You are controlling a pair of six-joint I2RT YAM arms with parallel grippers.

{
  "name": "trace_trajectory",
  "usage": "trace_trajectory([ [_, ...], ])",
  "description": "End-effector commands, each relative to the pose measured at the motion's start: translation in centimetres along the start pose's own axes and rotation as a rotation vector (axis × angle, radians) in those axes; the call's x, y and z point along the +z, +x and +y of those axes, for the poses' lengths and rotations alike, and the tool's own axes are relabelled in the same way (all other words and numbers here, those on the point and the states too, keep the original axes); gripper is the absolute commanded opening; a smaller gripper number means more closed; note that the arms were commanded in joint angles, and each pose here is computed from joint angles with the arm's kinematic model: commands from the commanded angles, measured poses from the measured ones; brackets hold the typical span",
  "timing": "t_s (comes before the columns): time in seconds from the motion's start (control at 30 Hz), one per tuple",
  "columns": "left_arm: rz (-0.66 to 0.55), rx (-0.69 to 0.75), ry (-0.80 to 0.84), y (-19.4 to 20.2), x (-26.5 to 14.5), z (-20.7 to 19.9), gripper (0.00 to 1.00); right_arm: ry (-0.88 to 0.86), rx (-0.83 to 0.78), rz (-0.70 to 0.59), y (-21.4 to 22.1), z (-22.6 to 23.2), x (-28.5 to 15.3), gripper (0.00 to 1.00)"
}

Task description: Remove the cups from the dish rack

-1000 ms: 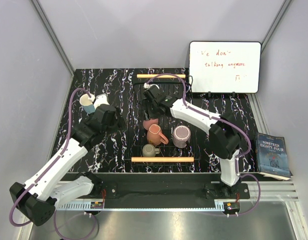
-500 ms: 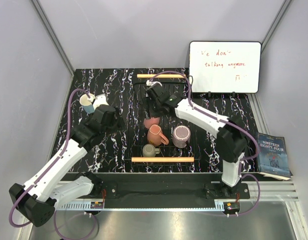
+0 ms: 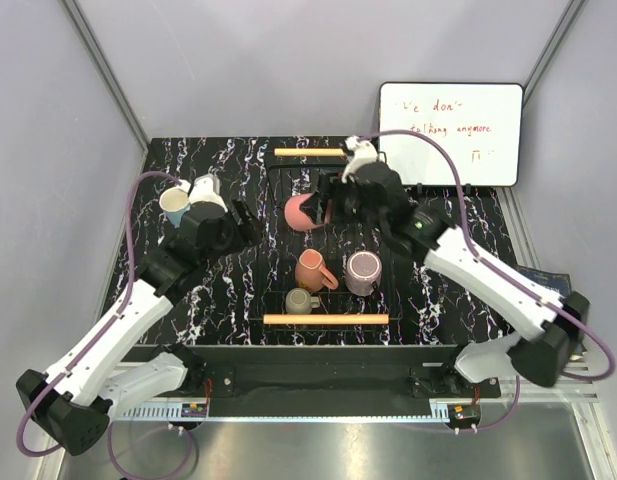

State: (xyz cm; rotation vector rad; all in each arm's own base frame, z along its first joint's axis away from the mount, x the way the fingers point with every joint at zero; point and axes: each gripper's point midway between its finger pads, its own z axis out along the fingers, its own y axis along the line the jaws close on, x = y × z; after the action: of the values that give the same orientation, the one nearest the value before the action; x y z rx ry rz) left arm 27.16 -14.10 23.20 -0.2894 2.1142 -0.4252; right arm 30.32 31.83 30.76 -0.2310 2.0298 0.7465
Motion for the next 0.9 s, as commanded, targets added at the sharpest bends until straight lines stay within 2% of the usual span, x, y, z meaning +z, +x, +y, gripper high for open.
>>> trace_trajectory([
  [0.0, -0.190, -0.053, 0.302, -4.9, -2.5, -5.8, 0.78, -0.112, 0.064, -0.167, -1.2, 0.4, -2.7, 0.00],
  [0.07, -0.259, -0.072, 0.372, -6.5, -3.3, -7.1, 0.79, -0.184, 0.106, -0.220, -2.4, 0.7, -4.4, 0.00],
  [0.1, -0.263, -0.075, 0.403, -6.4, -3.4, -7.5, 0.79, -0.246, 0.142, -0.174, -0.8, 1.1, -4.4, 0.00],
  [0.13, -0.298, -0.095, 0.450, -7.4, -3.8, -8.5, 0.79, -0.265, 0.173, -0.202, -1.5, 0.3, -5.1, 0.00],
  [0.17, -0.288, -0.096, 0.493, -7.0, -3.9, -9.1, 0.79, -0.361, 0.205, -0.246, -2.7, 1.6, -6.0, 0.00],
  [0.2, -0.291, -0.110, 0.527, -7.1, -4.1, -9.7, 0.80, -0.378, 0.225, -0.233, -1.3, 1.0, -5.8, 0.00],
  [0.23, -0.322, -0.125, 0.582, -7.7, -4.6, -10.6, 0.80, -0.401, 0.241, -0.264, -2.1, 0.6, -6.5, 0.00],
  [0.3, -0.299, -0.138, 0.647, -6.8, -4.6, -11.3, 0.80, -0.487, 0.292, -0.267, -2.1, 0.8, -7.2, 0.01],
  [0.33, -0.316, -0.148, 0.684, -7.1, -4.9, -11.8, 0.80, -0.528, 0.297, -0.316, -3.4, 0.7, -7.8, 0.00],
  [0.37, -0.293, -0.147, 0.707, -6.6, -4.6, -12.2, 0.80, -0.580, 0.326, -0.275, -2.6, 1.1, -8.0, 0.00],
  [0.43, -0.266, -0.170, 0.750, -6.2, -4.4, -12.8, 0.80, -0.635, 0.332, -0.290, -3.1, 1.5, -8.2, 0.00],
  [0.47, -0.234, -0.165, 0.779, -5.6, -4.3, -13.3, 0.80, -0.658, 0.349, -0.270, -2.7, 1.7, -8.2, 0.00],
  [0.63, -0.227, -0.147, 0.905, -5.9, -5.9, -14.9, 0.80, -0.718, 0.383, -0.274, -2.8, 2.0, -8.2, 0.00],
  [0.87, -0.206, -0.148, 0.986, -5.9, -6.9, -16.1, 0.80, -0.754, 0.401, -0.237, -2.5, 2.3, -7.1, 0.00],
])
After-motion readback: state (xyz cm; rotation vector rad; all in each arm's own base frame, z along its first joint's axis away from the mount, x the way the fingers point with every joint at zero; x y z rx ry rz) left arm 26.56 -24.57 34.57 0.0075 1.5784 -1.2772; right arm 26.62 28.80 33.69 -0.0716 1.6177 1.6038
